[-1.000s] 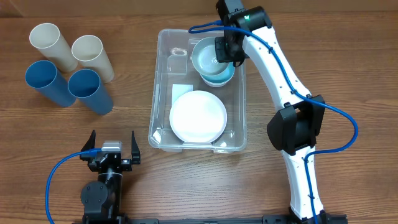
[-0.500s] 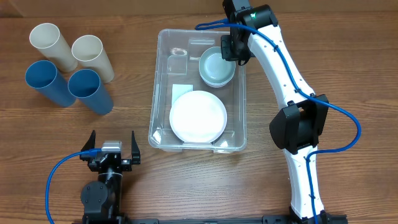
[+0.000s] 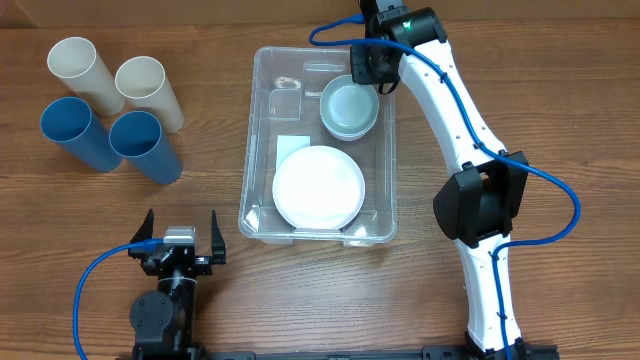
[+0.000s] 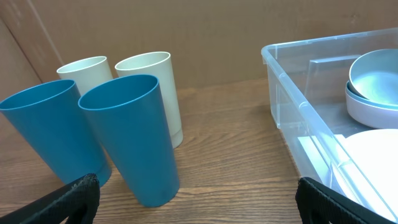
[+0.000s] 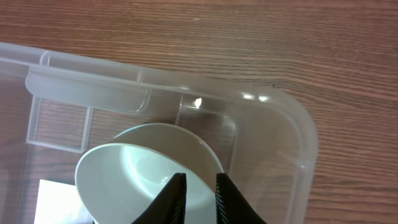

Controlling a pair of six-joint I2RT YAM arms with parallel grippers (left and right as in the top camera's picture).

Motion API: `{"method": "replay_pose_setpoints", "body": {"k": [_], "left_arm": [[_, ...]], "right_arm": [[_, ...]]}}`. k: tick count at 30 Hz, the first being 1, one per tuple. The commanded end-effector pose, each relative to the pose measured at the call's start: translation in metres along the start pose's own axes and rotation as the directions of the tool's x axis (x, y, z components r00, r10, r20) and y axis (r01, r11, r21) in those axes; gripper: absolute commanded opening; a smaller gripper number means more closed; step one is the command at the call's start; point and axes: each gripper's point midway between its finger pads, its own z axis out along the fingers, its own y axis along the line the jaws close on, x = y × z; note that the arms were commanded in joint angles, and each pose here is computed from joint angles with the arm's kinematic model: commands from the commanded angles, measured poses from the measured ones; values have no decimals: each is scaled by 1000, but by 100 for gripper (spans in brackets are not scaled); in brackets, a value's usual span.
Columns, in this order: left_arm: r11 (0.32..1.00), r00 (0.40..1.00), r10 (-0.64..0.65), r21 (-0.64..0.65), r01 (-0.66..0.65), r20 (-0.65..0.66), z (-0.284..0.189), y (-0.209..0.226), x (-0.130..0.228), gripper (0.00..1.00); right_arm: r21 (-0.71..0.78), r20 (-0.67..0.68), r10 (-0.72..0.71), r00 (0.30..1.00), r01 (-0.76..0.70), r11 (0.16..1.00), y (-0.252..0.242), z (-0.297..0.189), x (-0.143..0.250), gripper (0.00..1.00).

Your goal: Pack container

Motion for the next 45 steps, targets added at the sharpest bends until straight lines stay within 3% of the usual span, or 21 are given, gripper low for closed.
{"method": "replay_pose_setpoints", "body": {"k": [1,18,28,31,34,38,39,41,45], "left_arm": [[1000,1000,21,-3,-21,7,0,1,-1,100],[1000,1000,21,-3,-21,7,0,1,-1,100],[1000,1000,21,-3,-21,7,0,1,-1,100],[1000,1000,21,-3,-21,7,0,1,-1,100],[1000,1000,21,-3,-21,7,0,1,-1,100],[1000,1000,21,-3,-21,7,0,1,-1,100],[1000,1000,21,-3,-21,7,0,1,-1,100],[1000,1000,21,-3,-21,7,0,1,-1,100],[1000,1000,21,-3,-21,7,0,1,-1,100]], "right_arm": [[-25,-54,-9,998,8,1000,5,24,12,17],[-20,-117,-34,993,31,999,2,53,34,18],[-48,-15,-95,995,94,994,19,-21,1,19],[-54,-6,-108,994,108,993,25,-44,1,26],[-63,85,-11,996,17,998,12,-101,-15,57],[-16,128,228,965,-228,974,-64,-126,-28,77],[4,121,339,933,-342,940,-95,-126,-27,80],[35,129,527,840,-535,844,-151,-129,-21,100],[81,155,678,719,-693,716,-241,-139,-3,100]]}}
